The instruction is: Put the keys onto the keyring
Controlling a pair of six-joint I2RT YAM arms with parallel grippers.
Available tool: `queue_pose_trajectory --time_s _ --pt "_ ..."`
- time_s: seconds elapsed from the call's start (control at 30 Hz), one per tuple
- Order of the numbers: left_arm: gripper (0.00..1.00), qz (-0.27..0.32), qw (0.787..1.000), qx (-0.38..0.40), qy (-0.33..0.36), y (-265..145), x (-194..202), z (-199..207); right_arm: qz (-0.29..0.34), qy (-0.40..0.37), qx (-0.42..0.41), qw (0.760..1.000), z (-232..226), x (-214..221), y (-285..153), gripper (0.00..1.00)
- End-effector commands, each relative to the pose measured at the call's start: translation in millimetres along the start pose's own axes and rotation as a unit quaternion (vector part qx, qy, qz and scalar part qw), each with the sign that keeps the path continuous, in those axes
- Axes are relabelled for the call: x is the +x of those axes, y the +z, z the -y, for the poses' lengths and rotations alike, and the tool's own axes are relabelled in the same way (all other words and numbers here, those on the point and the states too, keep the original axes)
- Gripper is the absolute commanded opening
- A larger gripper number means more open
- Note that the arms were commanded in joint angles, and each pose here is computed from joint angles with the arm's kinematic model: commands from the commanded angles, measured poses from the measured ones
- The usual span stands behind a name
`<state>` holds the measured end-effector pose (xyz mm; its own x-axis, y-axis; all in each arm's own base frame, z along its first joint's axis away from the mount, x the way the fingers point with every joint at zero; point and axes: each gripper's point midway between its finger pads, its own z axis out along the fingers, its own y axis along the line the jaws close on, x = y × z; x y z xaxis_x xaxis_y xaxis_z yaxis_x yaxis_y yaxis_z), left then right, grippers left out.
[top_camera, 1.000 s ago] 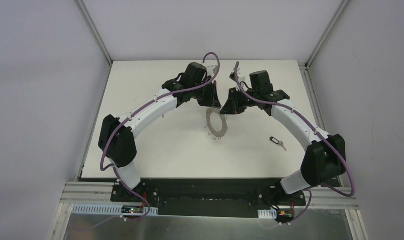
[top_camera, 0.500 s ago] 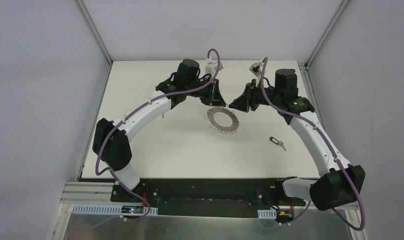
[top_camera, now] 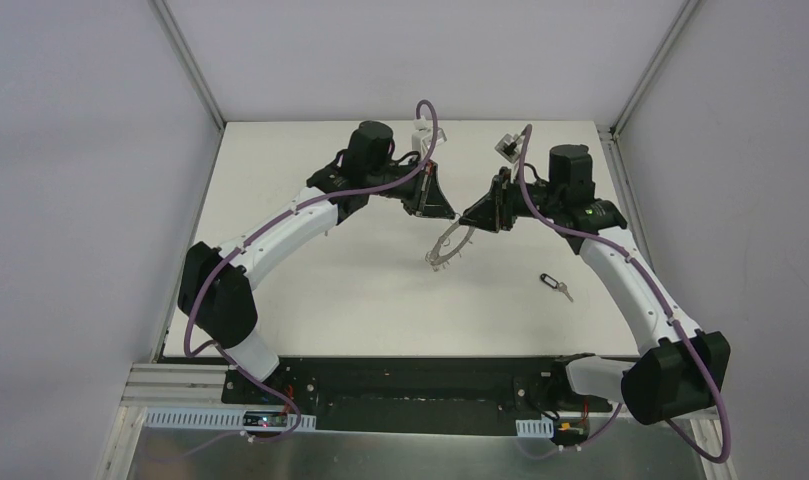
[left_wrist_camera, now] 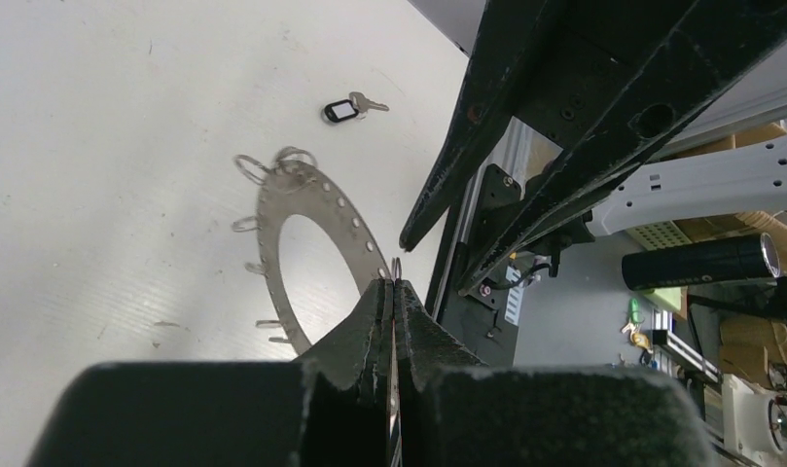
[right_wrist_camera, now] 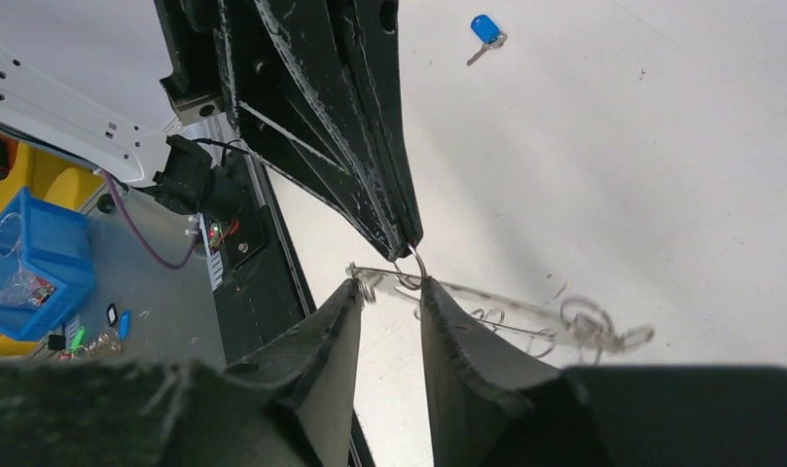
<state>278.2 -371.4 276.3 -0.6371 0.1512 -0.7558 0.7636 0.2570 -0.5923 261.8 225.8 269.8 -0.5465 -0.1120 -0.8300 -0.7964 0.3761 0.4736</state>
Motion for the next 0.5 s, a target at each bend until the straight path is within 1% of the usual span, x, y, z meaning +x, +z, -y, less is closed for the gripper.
queue_pose_trajectory --time_s 0.0,0.13,0.3,0.47 --pt "0.00 0.038 0.998 0.036 0.044 -15.4 -24.0 28.4 0.014 -0.032 -0.035 0.999 -9.4 -6.1 -0.1 0.29" --pt "0.00 0.034 0.998 0.041 0.036 -15.3 -21.3 29.8 0.012 -0.025 -0.040 0.999 -6.9 -0.9 2.6 0.28" --pt "0.00 0.039 0.997 0.050 0.044 -14.8 -23.6 32.2 0.011 -0.020 -0.032 0.999 -0.3 0.6 5.7 0.32" --pt "0.00 0.037 0.997 0.057 0.046 -15.2 -22.2 34.1 0.014 -0.022 -0.032 0.999 -0.2 -1.7 6.1 0.34"
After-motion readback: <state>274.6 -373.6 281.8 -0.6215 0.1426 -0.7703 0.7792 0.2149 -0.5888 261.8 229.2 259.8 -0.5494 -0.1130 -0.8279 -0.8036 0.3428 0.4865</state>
